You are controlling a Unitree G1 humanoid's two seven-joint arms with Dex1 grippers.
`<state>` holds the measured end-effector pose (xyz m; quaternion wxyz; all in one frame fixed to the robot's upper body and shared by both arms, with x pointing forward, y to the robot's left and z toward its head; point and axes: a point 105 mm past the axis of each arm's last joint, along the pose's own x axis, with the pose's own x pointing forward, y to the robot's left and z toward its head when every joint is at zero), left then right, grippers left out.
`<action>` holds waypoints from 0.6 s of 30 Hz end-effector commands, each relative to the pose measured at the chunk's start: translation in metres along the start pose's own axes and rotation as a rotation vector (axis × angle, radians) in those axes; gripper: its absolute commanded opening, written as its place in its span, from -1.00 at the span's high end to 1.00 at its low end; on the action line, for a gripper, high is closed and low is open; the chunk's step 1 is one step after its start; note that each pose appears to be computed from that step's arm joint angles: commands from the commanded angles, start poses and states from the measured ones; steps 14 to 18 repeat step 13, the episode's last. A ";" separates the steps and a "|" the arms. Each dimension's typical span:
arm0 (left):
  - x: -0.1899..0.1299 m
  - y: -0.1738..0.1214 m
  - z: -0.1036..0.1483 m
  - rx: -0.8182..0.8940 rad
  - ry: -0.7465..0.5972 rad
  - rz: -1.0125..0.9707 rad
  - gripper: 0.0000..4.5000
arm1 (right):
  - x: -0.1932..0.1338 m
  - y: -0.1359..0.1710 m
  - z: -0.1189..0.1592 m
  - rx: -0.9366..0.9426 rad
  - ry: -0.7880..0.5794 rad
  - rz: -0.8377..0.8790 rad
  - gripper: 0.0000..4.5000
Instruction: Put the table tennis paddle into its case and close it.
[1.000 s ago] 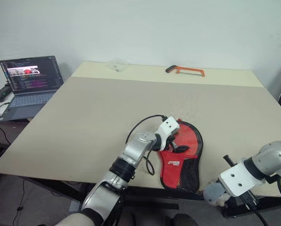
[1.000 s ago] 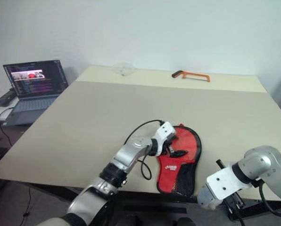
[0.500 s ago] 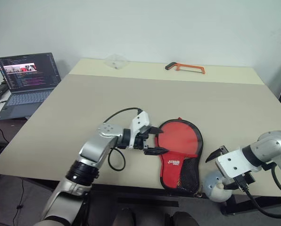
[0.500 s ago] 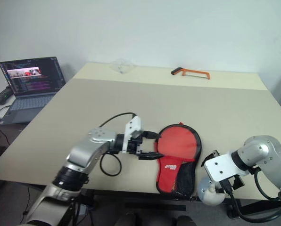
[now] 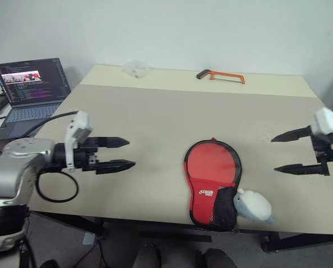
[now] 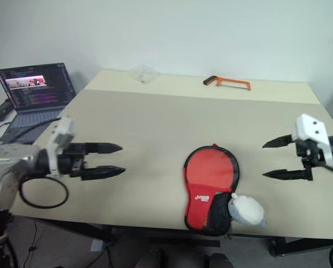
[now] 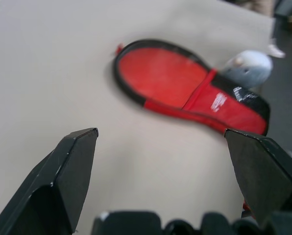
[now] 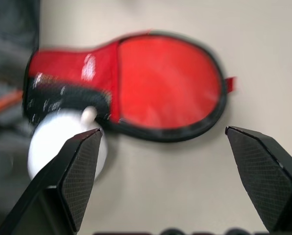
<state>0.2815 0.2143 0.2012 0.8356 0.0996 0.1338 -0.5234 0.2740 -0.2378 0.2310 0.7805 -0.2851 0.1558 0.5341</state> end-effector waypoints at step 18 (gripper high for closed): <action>-0.012 -0.011 -0.002 0.006 0.056 0.113 -1.00 | 0.024 0.004 0.028 -0.065 -0.071 0.071 -0.98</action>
